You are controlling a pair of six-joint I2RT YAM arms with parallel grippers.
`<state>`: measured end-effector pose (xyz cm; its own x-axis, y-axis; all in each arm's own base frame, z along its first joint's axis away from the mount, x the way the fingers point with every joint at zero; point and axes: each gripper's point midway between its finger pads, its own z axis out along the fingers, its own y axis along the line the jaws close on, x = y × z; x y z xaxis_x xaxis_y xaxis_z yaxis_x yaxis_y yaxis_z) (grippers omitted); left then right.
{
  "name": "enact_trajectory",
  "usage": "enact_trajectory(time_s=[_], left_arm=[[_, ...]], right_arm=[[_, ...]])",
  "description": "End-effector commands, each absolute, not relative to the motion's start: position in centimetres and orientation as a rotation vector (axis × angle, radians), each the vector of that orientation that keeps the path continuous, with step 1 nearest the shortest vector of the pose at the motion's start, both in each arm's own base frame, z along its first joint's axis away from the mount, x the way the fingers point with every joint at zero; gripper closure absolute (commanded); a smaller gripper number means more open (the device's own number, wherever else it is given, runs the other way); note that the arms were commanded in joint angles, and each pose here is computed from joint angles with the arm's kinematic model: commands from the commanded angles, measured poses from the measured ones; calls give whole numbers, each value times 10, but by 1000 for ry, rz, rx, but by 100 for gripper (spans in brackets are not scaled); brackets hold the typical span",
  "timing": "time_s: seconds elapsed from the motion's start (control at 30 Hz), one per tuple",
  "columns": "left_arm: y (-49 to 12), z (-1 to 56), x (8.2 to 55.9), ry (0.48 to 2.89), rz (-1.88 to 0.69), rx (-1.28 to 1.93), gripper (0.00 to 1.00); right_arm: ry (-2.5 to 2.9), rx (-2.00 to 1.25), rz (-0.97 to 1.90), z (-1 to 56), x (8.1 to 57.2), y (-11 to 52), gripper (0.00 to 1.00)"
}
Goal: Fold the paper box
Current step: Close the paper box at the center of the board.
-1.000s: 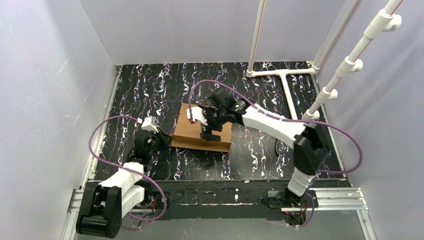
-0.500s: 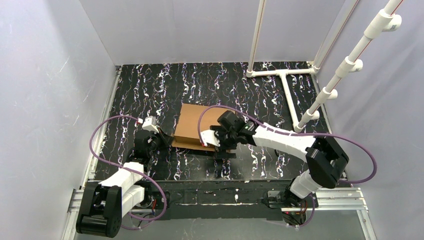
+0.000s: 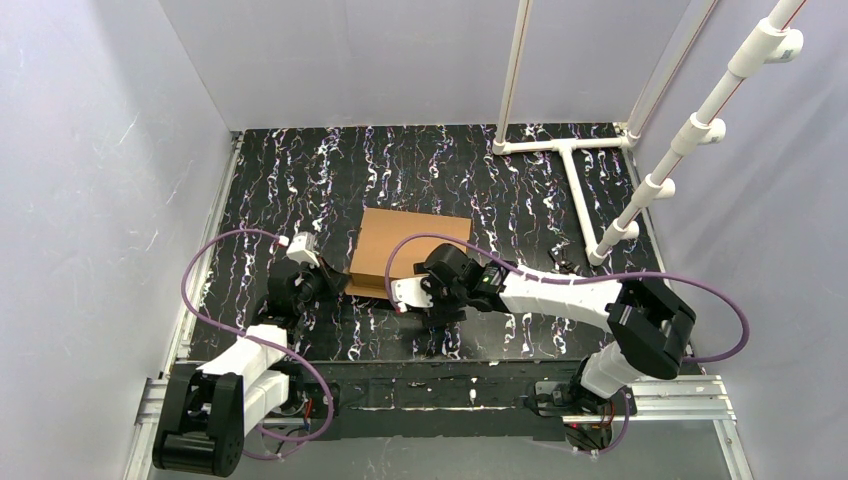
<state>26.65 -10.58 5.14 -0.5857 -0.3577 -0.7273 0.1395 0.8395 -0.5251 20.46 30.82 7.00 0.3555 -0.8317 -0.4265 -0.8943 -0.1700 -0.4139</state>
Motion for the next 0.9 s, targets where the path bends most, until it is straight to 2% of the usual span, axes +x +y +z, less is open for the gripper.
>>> enact_trajectory(time_s=[0.0,0.6,0.87], left_arm=[[-120,73,263,2022,-764,-27,100],[-112,60,265,2081,-724,-172,100],[-112,73,264,2041,-648,-71,100]], right_arm=[[1487,-1962,92,75,211,312,14],[1599,-1962,70,53,214,312,18],[1652,-1969,110,45,212,313,19]])
